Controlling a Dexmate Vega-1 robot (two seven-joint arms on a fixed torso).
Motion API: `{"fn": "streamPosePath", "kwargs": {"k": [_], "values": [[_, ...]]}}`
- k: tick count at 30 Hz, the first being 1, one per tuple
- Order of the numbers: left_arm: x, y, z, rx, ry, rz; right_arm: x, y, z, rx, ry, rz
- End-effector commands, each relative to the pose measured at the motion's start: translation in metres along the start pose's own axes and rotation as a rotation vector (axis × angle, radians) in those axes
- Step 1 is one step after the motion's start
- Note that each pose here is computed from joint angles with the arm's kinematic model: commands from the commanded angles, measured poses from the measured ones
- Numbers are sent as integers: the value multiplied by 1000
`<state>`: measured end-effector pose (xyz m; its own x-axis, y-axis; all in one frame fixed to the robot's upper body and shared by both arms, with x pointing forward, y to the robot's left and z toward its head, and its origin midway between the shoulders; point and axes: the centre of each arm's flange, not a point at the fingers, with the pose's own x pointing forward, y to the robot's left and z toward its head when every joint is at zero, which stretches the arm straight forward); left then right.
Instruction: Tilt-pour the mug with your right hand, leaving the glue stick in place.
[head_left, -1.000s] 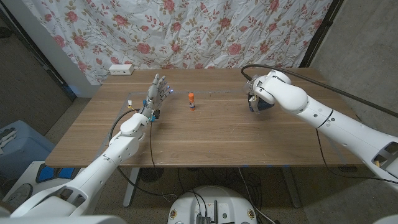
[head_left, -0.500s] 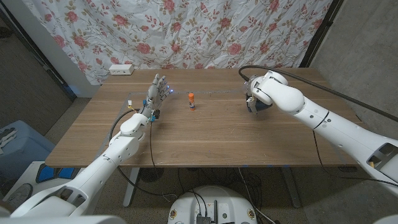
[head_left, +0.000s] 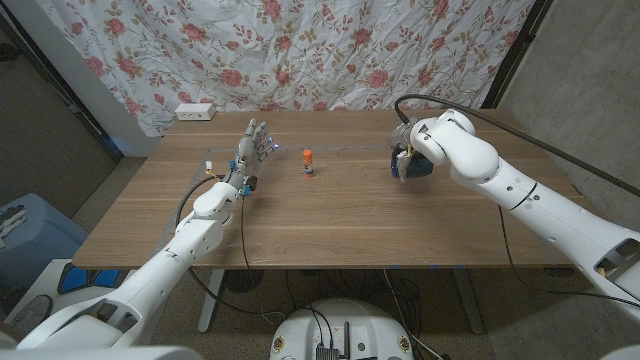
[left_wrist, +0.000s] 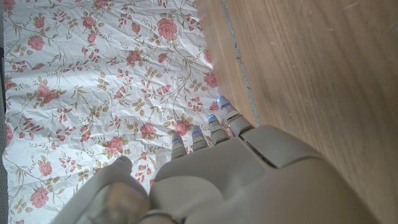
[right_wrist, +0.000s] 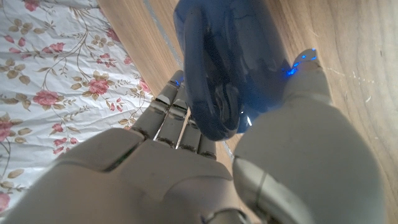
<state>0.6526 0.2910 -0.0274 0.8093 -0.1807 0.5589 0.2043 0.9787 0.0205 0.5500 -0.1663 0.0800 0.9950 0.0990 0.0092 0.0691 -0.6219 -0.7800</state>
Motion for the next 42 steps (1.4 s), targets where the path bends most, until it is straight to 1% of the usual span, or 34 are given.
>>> {"fn": "streamPosePath", "kwargs": {"k": [1,7,18,31,38,42], "values": [[0,0,0,0,0,-1,-8,7,-19,227,-14,-62],[0,0,0,0,0,-1,-12,13,-26,331,-24,-104],[0,0,0,0,0,-1,-18,25,-32,480,-43,-165],[0,0,0,0,0,-1,-20,43,-30,635,-67,-224],[0,0,0,0,0,-1,-21,57,-30,769,-71,-274],[0,0,0,0,0,-1,-21,64,-29,833,-60,-300]]}}
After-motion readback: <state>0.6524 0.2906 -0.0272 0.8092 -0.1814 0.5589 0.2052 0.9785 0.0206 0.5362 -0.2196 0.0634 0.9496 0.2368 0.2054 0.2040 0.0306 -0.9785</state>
